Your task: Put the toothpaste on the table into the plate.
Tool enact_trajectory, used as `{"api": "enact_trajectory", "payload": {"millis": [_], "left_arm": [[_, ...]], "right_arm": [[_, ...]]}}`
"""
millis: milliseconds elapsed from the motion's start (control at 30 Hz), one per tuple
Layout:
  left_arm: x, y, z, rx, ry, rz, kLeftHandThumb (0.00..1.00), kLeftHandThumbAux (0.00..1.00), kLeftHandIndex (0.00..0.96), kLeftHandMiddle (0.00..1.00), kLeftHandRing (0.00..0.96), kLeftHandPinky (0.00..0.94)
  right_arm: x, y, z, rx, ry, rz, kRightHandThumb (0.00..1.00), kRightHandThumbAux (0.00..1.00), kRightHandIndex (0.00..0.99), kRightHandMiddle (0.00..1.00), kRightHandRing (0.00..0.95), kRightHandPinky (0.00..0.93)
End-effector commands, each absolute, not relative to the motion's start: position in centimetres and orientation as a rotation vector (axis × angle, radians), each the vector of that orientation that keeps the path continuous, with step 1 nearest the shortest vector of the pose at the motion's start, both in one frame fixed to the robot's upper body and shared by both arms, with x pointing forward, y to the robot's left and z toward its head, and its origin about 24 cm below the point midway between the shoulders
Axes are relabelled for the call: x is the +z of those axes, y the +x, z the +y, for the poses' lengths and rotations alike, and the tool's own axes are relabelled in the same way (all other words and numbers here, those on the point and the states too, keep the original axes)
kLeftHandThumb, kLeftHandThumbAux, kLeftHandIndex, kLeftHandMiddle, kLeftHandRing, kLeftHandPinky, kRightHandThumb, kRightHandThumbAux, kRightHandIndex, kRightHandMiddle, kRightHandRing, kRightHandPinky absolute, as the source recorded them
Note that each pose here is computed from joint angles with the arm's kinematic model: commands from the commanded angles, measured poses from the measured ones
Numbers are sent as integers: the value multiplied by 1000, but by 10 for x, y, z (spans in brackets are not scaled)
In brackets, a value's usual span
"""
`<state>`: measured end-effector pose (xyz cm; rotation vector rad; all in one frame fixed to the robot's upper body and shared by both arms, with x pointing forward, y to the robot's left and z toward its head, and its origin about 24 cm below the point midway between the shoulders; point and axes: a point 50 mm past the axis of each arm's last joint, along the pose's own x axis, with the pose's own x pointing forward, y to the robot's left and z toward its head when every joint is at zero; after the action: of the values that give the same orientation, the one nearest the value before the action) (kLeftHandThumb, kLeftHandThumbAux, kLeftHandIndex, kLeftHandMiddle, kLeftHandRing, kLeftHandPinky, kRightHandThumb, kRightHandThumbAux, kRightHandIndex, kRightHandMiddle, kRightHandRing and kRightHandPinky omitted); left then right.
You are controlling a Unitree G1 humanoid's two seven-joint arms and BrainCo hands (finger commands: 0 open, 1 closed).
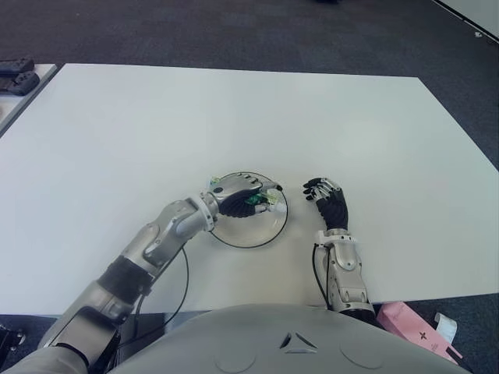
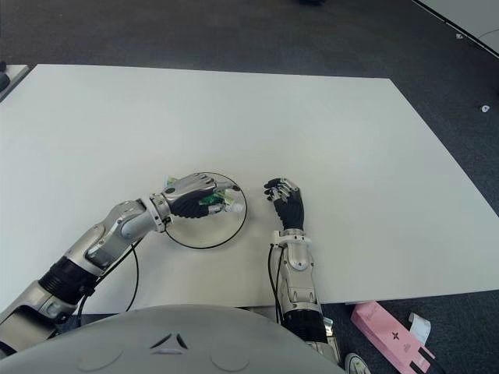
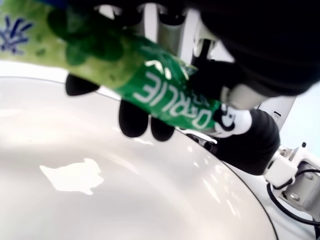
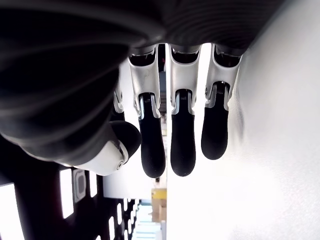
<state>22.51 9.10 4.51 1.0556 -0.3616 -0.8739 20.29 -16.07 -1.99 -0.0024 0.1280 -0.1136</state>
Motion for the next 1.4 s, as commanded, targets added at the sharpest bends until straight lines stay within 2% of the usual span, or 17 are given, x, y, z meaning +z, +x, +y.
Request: {"api": "enact_trajectory", "payload": {"millis": [33,167,267,367,700,1133,1400], "left_arm": [[46,225,98,-857,1061,-363,159,400,23,144,277,361],[49,224,100,-852,1061,-366,102,423,4,38,153,252],[49,223,101,-850,1055,-360,71,440,1,12,69,165],[52,221,104,-862,1050,-355,61,449,0,3,23,116],[57,221,106,-862,1044,-367,71,451,0,0,0,67],[59,221,108,-855,1057,-372,74,418,0,0,0,55],[62,220,109,-854,1058,-374,90,408,0,0,0,63]], "right_arm": [[-37,193,-160,-128,22,232,709,732,428,492,491,500],[-37,193,-160,-129,22,236,709,732,428,492,491,496],[-37,193,-161,-130,18,239,709,732,428,491,486,486],[-37,194,-160,-132,16,241,709,732,429,487,478,479],[-36,194,-160,-131,15,241,709,732,428,476,467,470],[-37,194,-160,-124,17,230,709,732,429,492,490,501],[-37,194,-160,-124,28,226,710,732,429,491,486,484]]}}
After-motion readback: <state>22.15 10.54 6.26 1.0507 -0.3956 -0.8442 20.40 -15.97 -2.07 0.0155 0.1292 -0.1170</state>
